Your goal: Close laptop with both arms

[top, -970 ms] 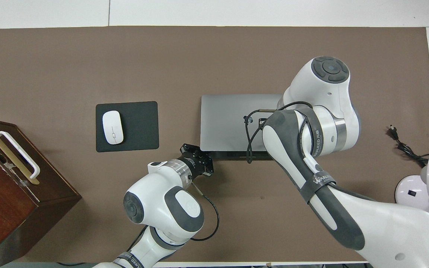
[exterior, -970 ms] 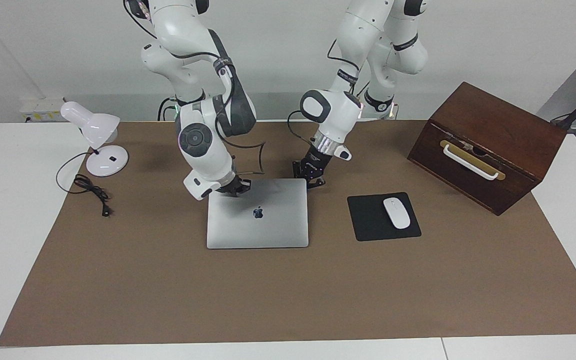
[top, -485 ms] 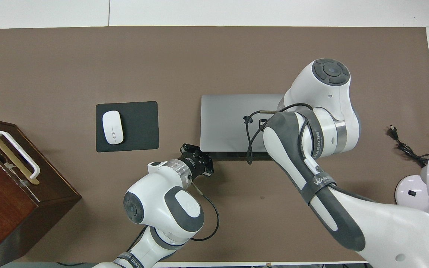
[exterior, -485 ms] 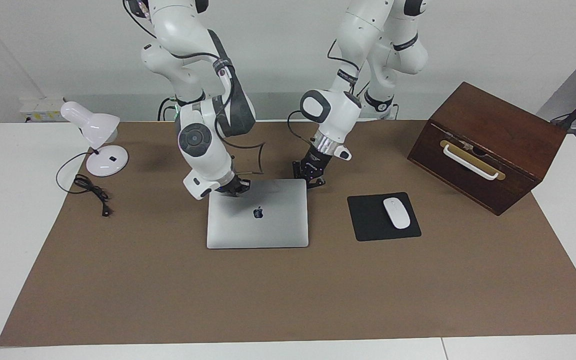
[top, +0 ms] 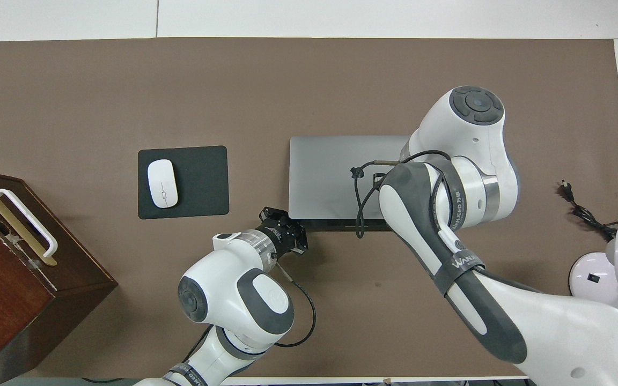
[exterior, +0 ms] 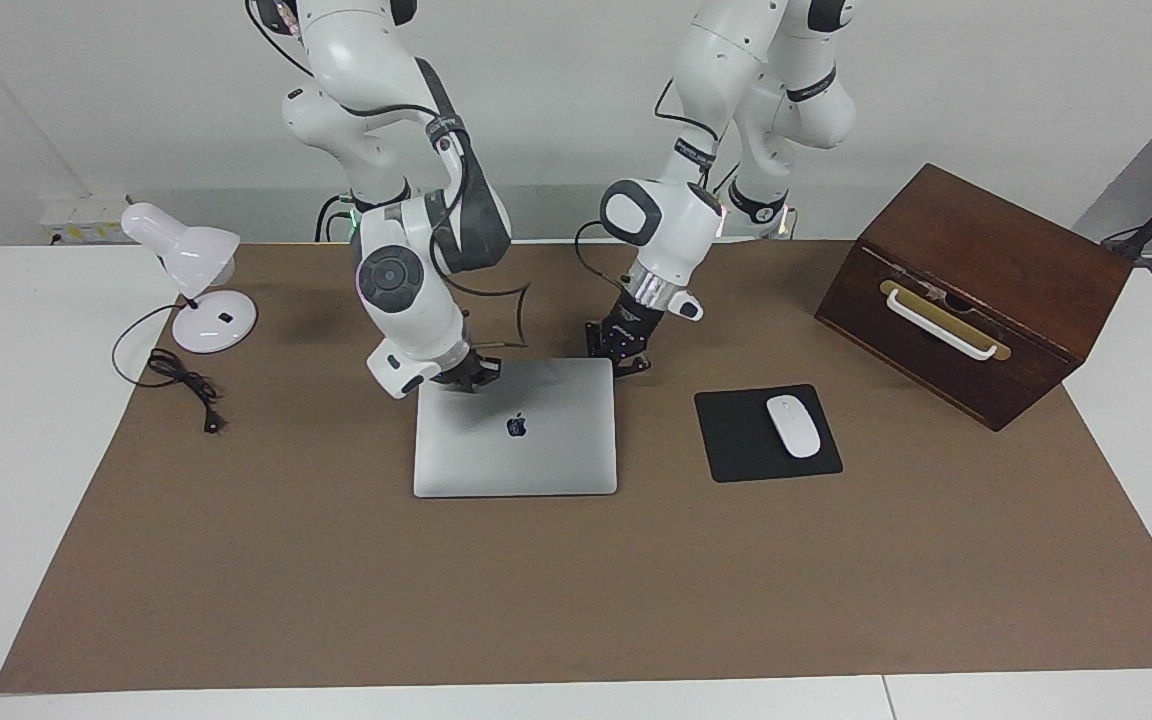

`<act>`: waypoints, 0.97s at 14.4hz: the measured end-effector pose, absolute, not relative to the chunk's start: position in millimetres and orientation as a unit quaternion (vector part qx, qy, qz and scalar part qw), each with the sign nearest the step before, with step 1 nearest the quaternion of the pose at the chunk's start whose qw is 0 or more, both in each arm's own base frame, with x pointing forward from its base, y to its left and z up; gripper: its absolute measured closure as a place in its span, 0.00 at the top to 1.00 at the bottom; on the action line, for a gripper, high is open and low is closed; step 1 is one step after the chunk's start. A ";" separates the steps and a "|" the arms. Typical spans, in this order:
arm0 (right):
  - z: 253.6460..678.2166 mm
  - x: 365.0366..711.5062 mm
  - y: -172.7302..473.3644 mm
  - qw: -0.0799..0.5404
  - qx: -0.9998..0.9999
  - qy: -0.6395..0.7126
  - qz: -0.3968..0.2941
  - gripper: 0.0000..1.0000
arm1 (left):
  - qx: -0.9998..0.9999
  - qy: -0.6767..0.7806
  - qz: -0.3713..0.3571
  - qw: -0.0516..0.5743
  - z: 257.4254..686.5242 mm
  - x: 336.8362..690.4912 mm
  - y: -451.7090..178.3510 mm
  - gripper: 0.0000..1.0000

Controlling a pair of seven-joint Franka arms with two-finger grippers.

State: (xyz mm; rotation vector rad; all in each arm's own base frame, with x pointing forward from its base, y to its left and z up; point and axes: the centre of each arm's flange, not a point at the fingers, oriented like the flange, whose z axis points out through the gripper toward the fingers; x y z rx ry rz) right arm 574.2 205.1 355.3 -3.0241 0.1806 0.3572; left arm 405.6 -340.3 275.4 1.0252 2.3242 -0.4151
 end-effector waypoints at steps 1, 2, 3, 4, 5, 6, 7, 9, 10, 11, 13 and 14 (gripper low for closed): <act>355.3 574.0 204.9 0.046 -0.990 0.059 0.117 0.01 | 0.382 0.867 -0.154 0.280 275.4 405.4 -340.2 0.01; 355.0 573.6 204.8 0.045 -0.990 0.059 0.118 0.01 | 0.382 0.867 -0.154 0.280 275.5 405.0 -339.8 0.01; 354.2 573.2 204.6 0.045 -0.990 0.059 0.118 0.01 | 0.382 0.867 -0.152 0.280 275.6 404.5 -339.2 0.01; 353.4 572.7 204.4 0.045 -0.990 0.059 0.119 0.01 | 0.382 0.867 -0.151 0.281 275.6 403.9 -338.8 0.01; 352.9 572.4 204.3 0.045 -0.990 0.060 0.120 0.01 | 0.382 0.867 -0.150 0.281 275.7 403.5 -338.5 0.01; 352.6 572.1 204.4 0.045 -0.990 0.059 0.120 0.01 | 0.382 0.868 -0.149 0.281 275.7 403.2 -338.2 0.01; 352.8 572.0 204.5 0.045 -0.990 0.059 0.120 0.01 | 0.382 0.868 -0.149 0.281 275.7 403.0 -337.9 0.01; 353.4 571.5 204.3 0.045 -0.990 0.059 0.120 0.01 | 0.382 0.868 -0.149 0.281 275.7 402.9 -337.8 0.01; 353.3 571.2 204.3 0.045 -0.990 0.059 0.120 0.01 | 0.382 0.868 -0.149 0.281 275.8 402.8 -337.8 0.01; 352.9 570.9 204.2 0.045 -0.990 0.059 0.121 0.01 | 0.382 0.868 -0.148 0.281 275.8 402.7 -337.5 0.01; 352.2 570.5 204.1 0.044 -0.990 0.059 0.121 0.01 | 0.382 0.868 -0.148 0.281 275.9 402.1 -336.8 0.01; 351.7 570.2 204.1 0.044 -0.990 0.059 0.122 0.01 | 0.382 0.868 -0.147 0.281 275.9 402.0 -336.6 0.01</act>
